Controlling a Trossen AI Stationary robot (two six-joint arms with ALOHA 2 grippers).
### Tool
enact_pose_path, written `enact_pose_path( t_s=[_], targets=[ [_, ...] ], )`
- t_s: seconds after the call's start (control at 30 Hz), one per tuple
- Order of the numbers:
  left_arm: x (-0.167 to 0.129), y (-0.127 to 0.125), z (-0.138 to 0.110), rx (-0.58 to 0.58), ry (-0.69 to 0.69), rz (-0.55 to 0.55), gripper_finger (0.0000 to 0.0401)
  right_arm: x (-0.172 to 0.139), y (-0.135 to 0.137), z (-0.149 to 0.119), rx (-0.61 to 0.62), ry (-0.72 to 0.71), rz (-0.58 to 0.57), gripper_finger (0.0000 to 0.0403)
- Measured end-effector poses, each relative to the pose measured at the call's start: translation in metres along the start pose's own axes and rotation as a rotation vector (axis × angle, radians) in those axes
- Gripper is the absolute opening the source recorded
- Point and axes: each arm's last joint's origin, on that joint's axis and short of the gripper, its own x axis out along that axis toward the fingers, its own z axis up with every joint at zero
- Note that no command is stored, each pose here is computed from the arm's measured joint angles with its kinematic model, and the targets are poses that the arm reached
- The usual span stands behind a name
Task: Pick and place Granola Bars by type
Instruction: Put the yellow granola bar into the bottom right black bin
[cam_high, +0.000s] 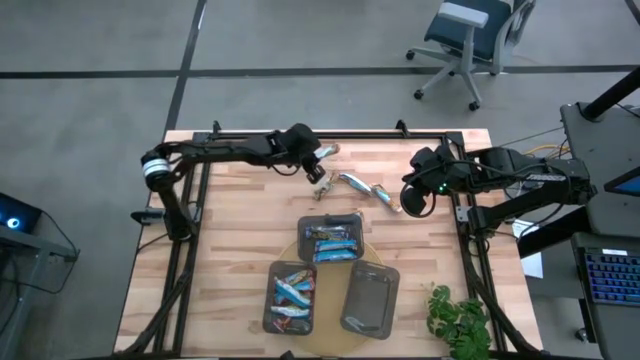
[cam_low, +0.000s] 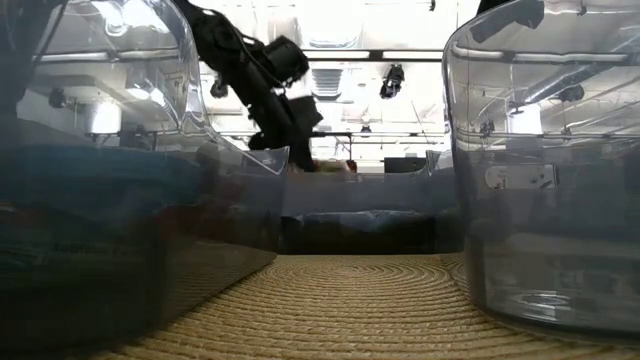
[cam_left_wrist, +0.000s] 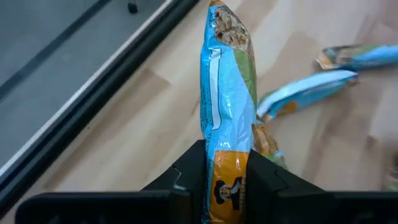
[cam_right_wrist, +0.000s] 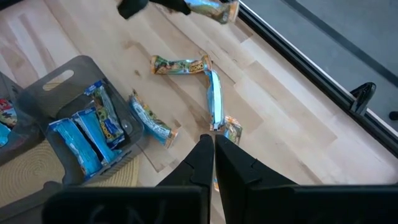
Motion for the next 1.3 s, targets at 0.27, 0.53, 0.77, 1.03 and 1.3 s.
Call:
enact_pose_path(
  t_s=[0.27,0.53,0.77,1.03,1.3],
  targets=[
    [-0.045,-0.001,0.011,0.003,-0.052,-0.064,0.0060,-0.001,-0.001,0.000,-0.005,-0.005,-0.001,0.0009],
    [-0.099,-0.005,0.023,-0.012,-0.170,-0.203,0.0060,-0.005,-0.003,0.000,-0.013,-0.016,0.005,0.0009],
    [-0.144,-0.002,0.029,-0.024,-0.289,-0.233,0.0060,-0.009,-0.006,-0.001,-0.014,-0.029,0.013,0.0008],
    [-0.188,-0.002,0.029,-0.044,-0.397,-0.281,0.0060,-0.014,-0.009,-0.002,-0.006,-0.046,0.022,0.0009],
    [-0.226,-0.002,0.024,-0.045,-0.481,-0.366,0.0060,-0.018,-0.012,-0.003,-0.007,-0.058,0.031,0.0008]
  ],
)
